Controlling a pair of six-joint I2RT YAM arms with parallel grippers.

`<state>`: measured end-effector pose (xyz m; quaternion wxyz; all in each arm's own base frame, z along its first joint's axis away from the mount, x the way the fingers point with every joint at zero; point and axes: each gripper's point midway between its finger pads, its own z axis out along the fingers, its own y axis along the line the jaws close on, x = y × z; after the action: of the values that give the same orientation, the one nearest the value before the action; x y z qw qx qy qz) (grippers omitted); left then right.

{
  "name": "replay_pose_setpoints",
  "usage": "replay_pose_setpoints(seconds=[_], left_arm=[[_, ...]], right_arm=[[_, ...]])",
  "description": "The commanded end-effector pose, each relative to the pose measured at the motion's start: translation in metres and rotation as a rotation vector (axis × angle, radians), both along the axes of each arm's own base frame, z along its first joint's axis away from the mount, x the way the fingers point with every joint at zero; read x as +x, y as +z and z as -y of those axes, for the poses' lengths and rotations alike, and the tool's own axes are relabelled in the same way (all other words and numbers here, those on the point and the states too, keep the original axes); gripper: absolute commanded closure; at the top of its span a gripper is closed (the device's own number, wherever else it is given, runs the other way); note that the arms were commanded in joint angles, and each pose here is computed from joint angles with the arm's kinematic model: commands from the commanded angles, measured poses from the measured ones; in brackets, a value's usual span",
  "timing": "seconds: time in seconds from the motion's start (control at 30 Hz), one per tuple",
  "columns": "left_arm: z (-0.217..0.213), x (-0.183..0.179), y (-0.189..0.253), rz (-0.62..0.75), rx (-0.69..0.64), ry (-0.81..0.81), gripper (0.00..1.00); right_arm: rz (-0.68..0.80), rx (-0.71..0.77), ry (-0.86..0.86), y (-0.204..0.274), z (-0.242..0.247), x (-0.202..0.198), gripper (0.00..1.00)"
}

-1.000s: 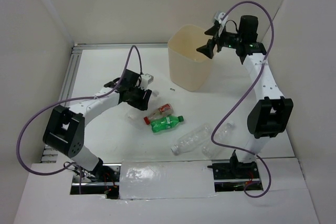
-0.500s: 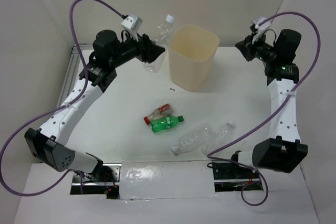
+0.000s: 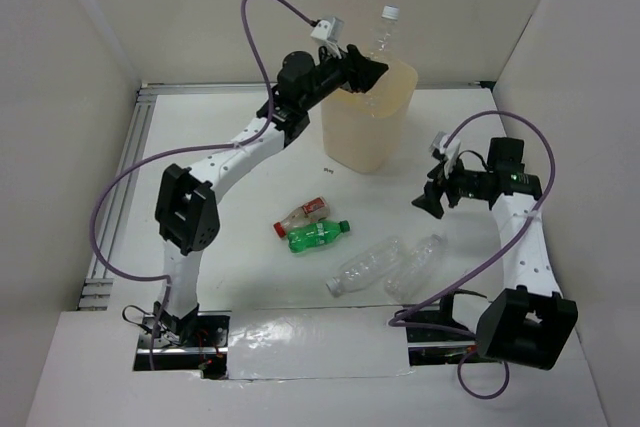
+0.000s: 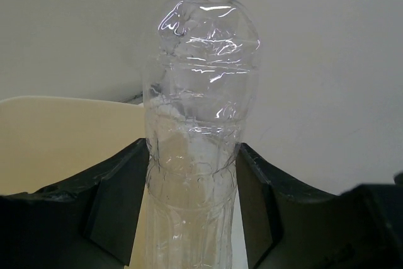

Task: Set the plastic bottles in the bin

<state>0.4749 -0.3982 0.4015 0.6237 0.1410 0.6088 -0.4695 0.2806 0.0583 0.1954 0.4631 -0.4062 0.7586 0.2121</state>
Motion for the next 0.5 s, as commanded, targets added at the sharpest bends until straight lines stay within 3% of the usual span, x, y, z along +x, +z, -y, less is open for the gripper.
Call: replay_pose_setpoints(seconds=[0.0,0.07,0.1,0.17,0.37,0.4,0.47], left_arm=[[-0.001,0.01,0.063,0.137,-0.098,0.125,0.39],[-0.002,0.017,0.052,0.111,-0.06,0.152,0.24],[0.0,0.023,0.042,0.094,-0.037,0.163,0.12],[0.0,0.027,0.035,0.069,0.002,0.177,0.0],[-0.009,0.019,0.039,0.083,0.051,0.188,0.0],[-0.014,0.003,0.057,0.104,0.046,0.182,0.0],[-0.019,-0.013,0.039,0.084,0.098,0.174,0.0]], right_arm=[[0.101,-0.086,0.233,-0.009,-0.016,-0.046,0.08],[0.132,-0.12,0.296,-0.021,-0.018,-0.057,0.06],[0.171,-0.147,0.348,-0.025,-0.02,-0.059,0.05],[0.181,-0.158,0.409,-0.033,-0.026,-0.071,0.04],[0.175,-0.17,0.582,-0.054,-0.051,-0.082,0.04],[0.171,-0.182,0.605,-0.059,-0.054,-0.083,0.04],[0.17,-0.203,0.678,-0.065,-0.065,-0.086,0.04]])
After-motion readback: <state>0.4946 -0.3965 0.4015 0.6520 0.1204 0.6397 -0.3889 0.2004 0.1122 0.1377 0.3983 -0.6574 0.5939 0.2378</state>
